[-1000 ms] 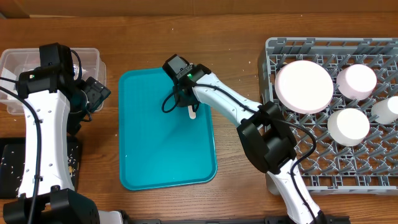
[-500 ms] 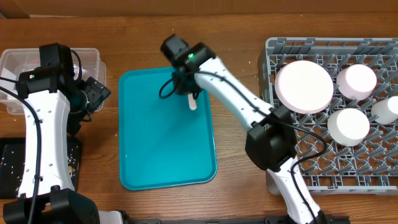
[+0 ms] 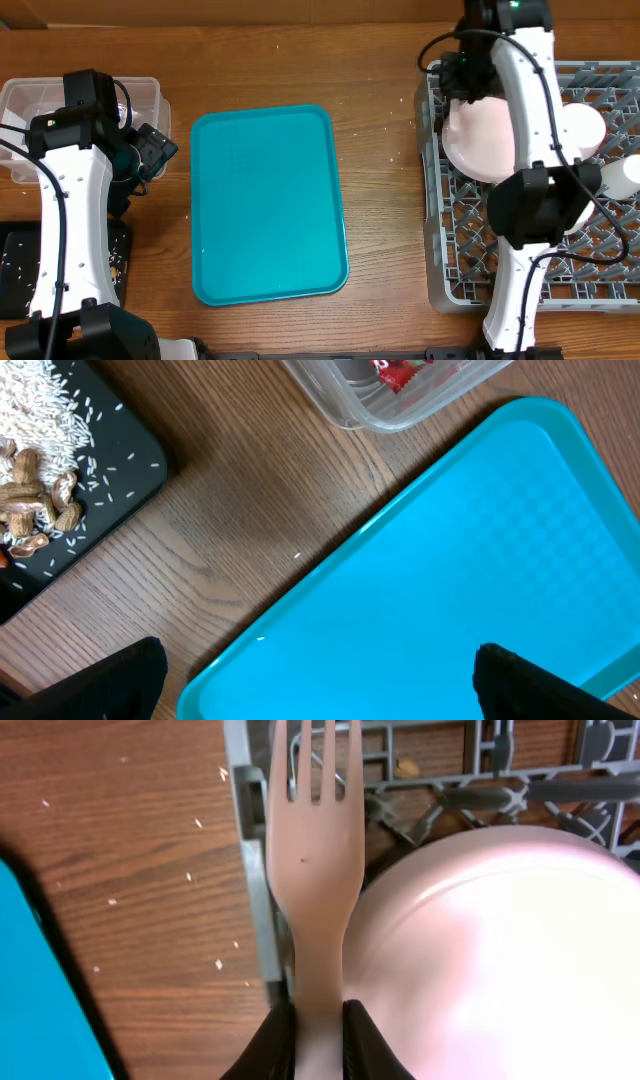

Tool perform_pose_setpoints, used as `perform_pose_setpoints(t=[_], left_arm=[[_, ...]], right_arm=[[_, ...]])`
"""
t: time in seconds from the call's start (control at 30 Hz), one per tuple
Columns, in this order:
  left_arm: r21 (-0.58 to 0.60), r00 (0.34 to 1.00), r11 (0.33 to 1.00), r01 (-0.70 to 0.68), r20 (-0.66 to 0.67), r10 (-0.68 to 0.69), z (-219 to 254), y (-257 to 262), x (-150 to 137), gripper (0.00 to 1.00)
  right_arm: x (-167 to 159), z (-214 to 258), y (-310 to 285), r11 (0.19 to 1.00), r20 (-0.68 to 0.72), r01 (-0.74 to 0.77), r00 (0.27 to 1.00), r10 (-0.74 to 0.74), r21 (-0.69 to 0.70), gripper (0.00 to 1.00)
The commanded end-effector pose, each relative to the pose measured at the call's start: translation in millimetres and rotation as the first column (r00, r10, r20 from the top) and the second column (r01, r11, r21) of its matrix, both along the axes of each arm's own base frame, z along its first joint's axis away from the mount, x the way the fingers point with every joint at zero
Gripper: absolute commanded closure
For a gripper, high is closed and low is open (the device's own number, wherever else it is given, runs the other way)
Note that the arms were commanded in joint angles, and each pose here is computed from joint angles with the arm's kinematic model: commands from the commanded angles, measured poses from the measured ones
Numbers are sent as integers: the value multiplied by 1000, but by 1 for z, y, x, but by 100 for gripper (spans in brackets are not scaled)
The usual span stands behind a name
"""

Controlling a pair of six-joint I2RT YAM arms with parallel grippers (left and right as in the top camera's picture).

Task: Sort waste into correct bins and load items into the dishwasher
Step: 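Carry the white fork right and drop it into the rack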

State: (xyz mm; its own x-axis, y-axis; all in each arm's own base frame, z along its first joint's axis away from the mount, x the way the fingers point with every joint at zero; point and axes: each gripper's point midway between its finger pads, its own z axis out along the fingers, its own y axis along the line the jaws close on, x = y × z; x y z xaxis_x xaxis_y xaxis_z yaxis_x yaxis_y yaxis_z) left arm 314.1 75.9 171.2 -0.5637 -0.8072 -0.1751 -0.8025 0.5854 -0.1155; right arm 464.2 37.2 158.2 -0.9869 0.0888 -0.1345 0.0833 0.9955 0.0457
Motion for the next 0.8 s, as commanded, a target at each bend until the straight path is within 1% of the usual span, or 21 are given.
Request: perform_pose_setpoints(t=[0.0, 0.07, 0.1, 0.13, 0.17, 0.37, 0.4, 0.47, 0.5, 0.53, 0.57, 0.67, 0.73, 0.77], left_arm=[[0, 1000, 1000, -14, -1, 14, -1, 2, 0, 0], [0, 1000, 1000, -14, -1, 14, -1, 2, 0, 0], [0, 1000, 1000, -14, -1, 14, -1, 2, 0, 0], [0, 1000, 1000, -14, -1, 14, -1, 2, 0, 0], [0, 1000, 1000, -14, -1, 14, -1, 2, 0, 0], [0, 1000, 1000, -14, -1, 14, -1, 2, 0, 0], [0, 1000, 1000, -14, -1, 14, -1, 2, 0, 0], [0, 1000, 1000, -14, -1, 14, -1, 2, 0, 0], [0, 1000, 1000, -14, -1, 14, -1, 2, 0, 0], [0, 1000, 1000, -14, -1, 14, -1, 2, 0, 0], [0, 1000, 1000, -14, -1, 14, -1, 2, 0, 0], [0, 1000, 1000, -14, -1, 14, -1, 2, 0, 0], [0, 1000, 1000, -14, -1, 14, -1, 2, 0, 0], [0, 1000, 1000, -14, -1, 14, -1, 2, 0, 0]], right_arm=[[-2, 23, 4, 998, 53, -57, 997, 55, 38, 91], [-5, 20, 4, 998, 37, -56, 998, 55, 38, 88], [-6, 17, 4, 998, 29, -56, 998, 55, 38, 83], [-8, 15, 4, 998, 18, -57, 998, 57, 38, 81], [-11, 13, 4, 998, 3, -56, 998, 56, 38, 75], [-18, 12, 4, 998, -27, -54, 998, 55, 38, 73], [-19, 12, 4, 998, -32, -50, 998, 51, 40, 67], [-21, 12, 5, 999, -40, -23, 999, 25, 48, 62], [-22, 13, 7, 999, -42, -6, 999, 8, 51, 55], [-23, 15, 8, 999, -42, 7, 999, -5, 53, 50], [-24, 18, 9, 998, -39, 16, 999, -14, 55, 47], [-31, 41, 15, 996, 4, 55, 998, -56, 67, 44], [-42, 80, 22, 990, 86, 97, 991, -106, 100, 42], [-51, 101, 29, 987, 129, 76, 987, -95, 139, 41]])
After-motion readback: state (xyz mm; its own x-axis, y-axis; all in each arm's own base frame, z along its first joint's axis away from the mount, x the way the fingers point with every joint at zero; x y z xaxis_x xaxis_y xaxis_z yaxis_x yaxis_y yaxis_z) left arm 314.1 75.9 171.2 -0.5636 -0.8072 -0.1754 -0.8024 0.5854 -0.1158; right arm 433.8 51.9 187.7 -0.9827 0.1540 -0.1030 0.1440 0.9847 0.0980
